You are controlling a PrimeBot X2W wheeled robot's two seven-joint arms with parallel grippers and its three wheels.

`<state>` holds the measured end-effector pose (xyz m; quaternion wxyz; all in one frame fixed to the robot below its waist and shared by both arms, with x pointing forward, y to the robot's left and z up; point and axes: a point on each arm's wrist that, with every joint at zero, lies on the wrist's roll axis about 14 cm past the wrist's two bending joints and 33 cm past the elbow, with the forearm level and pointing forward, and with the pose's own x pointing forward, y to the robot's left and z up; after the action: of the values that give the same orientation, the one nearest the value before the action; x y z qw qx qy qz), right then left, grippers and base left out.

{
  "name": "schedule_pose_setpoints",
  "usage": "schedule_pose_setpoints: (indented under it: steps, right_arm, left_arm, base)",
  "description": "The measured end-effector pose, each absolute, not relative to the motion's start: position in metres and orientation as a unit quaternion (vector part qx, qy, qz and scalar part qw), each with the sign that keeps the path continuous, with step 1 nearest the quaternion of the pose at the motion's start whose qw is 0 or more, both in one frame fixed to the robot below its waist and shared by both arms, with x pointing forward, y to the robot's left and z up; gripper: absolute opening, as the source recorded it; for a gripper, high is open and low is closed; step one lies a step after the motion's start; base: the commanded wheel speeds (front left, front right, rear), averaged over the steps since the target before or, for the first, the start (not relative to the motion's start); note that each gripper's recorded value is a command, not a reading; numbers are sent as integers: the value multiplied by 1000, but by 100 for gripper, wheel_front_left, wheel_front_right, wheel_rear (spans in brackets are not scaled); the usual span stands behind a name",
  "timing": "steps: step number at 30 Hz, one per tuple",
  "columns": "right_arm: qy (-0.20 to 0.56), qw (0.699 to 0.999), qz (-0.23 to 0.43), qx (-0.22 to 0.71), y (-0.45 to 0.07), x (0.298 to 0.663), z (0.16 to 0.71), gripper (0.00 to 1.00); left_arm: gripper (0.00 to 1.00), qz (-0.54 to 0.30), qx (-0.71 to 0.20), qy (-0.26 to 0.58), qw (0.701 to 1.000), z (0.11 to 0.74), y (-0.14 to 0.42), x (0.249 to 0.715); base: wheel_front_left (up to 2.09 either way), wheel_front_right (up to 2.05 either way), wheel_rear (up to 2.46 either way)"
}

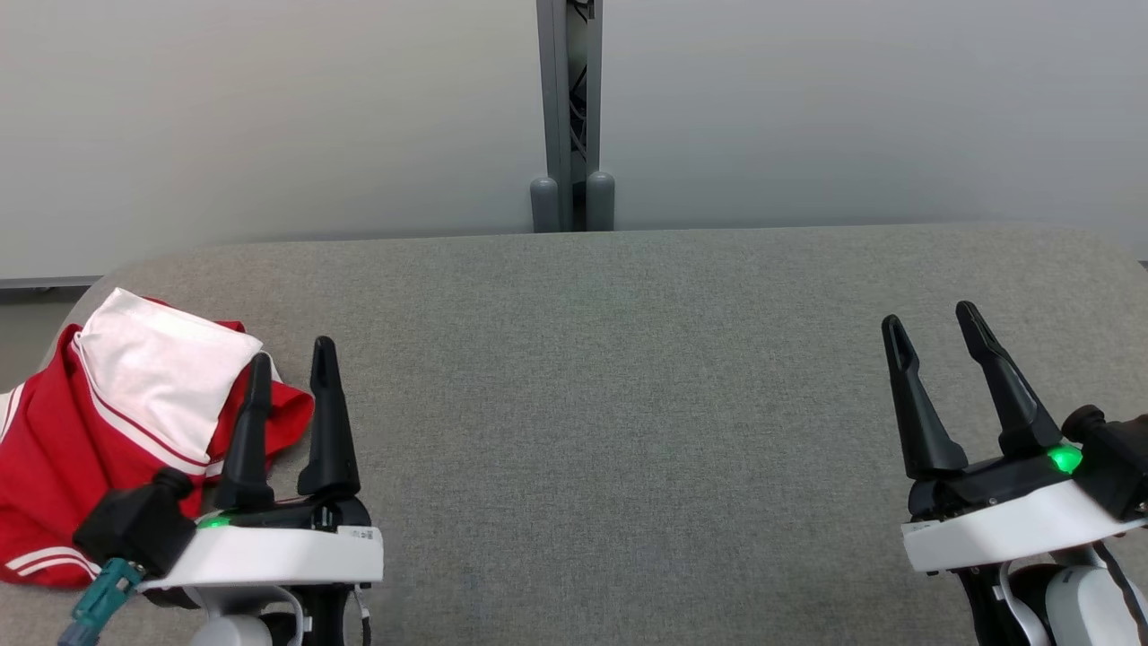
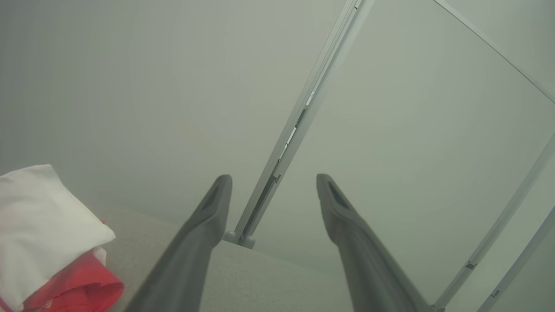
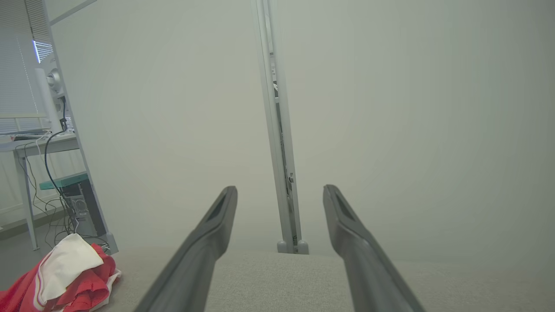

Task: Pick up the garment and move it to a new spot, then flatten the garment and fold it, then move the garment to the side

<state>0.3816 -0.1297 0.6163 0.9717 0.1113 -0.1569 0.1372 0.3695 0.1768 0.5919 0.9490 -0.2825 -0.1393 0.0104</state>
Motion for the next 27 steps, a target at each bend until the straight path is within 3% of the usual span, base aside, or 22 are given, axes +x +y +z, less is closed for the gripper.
schedule_pose_setpoints:
  steps: [6, 13, 27]
  right_arm:
    - [-161, 974, 114, 108, -139, 380, 612, 100]
    - [-104, 983, 62, 138, -161, 380, 567, 100]
    - [-71, 992, 62, 83, -157, 376, 539, 100]
  left_arm:
    - [100, 0, -239, -114, 964, 576, 160, 366]
    - [100, -8, -164, -92, 982, 559, 141, 360]
    - [100, 10, -112, -36, 993, 517, 140, 353]
  base:
    - [0, 0, 0]
    - [0, 0, 0]
    - [0, 0, 0]
